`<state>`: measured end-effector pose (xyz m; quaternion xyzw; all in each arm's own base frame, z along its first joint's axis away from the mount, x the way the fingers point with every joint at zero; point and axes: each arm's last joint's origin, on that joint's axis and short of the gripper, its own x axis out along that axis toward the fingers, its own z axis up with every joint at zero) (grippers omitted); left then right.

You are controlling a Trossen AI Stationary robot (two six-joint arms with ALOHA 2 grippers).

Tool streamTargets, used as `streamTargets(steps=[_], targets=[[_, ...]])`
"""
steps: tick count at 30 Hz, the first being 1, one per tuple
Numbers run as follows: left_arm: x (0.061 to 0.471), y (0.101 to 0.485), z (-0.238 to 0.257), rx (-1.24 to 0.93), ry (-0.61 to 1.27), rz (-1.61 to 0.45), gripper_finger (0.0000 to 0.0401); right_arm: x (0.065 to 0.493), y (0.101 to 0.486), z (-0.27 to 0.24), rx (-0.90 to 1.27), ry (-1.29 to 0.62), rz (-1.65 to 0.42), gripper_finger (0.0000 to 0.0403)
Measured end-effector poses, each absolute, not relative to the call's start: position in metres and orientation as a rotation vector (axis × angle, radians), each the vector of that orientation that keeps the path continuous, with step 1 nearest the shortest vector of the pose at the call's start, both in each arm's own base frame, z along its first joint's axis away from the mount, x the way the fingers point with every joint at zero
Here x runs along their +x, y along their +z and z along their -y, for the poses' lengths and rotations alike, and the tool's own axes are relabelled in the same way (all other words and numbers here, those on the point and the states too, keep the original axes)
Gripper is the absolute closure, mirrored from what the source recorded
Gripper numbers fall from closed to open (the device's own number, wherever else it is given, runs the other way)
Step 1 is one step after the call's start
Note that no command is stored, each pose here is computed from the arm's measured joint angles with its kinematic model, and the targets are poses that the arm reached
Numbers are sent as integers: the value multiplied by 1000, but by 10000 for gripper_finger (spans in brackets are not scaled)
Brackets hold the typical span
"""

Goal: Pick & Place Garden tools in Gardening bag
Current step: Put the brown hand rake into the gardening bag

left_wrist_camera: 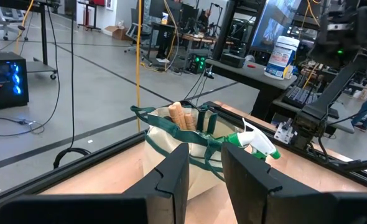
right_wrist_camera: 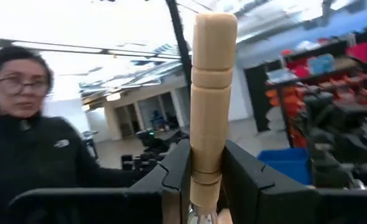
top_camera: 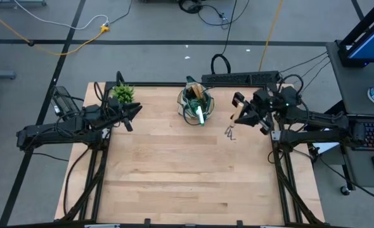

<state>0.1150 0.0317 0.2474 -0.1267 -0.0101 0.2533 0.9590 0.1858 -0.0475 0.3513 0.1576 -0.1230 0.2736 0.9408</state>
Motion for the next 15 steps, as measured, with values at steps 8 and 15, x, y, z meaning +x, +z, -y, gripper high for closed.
streamTargets(steps=[8,15], targets=[[115,247,-32,-257,513,20,302,178,363,43,242,665,333,344],[115,247,-32,-257,514,20,302,177,363,42,235,678,333,344]])
